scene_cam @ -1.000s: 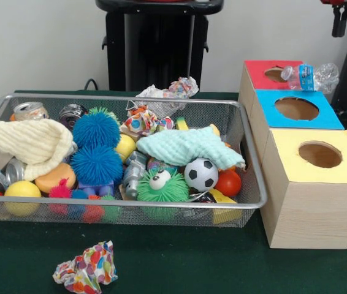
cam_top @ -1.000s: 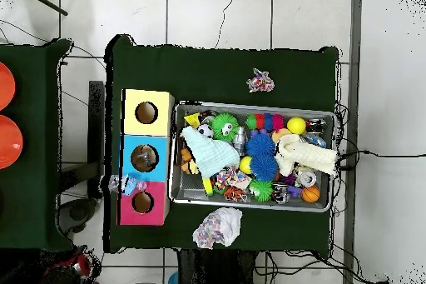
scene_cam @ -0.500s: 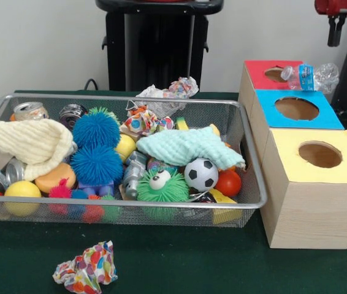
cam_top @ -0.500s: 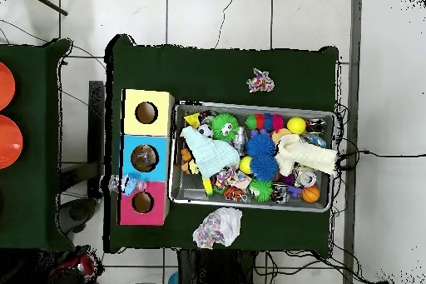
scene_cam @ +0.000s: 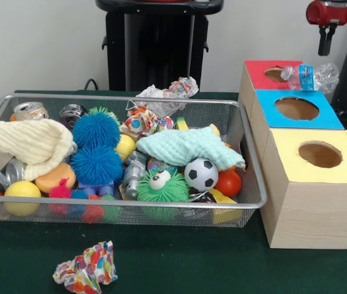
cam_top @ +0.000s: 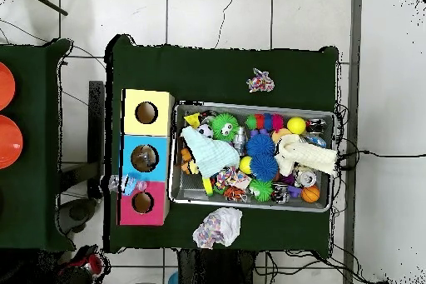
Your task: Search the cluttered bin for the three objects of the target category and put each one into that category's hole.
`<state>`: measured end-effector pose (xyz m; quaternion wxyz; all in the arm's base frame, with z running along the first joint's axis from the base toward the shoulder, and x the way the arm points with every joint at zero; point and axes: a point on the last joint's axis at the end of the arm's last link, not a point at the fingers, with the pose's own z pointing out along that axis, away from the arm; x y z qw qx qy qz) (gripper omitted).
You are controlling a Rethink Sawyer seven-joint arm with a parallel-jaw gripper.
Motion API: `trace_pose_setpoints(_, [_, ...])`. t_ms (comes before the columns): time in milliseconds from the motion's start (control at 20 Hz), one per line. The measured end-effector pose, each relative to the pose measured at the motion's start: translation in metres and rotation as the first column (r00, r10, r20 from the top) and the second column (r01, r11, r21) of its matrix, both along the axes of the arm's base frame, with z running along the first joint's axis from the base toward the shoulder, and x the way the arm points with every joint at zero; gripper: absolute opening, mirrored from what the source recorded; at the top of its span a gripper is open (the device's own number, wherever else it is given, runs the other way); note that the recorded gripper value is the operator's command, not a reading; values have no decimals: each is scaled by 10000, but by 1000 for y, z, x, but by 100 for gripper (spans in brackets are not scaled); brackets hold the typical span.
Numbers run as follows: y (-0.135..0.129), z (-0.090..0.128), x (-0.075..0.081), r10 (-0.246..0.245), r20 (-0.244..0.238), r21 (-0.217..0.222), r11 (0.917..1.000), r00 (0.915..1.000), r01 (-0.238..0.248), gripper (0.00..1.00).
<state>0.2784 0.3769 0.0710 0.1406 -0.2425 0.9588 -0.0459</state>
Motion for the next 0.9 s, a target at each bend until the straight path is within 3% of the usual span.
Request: trace_pose_setpoints(900, [-8,-20,-9,39,-280,-319,9995,9996,-48,0])
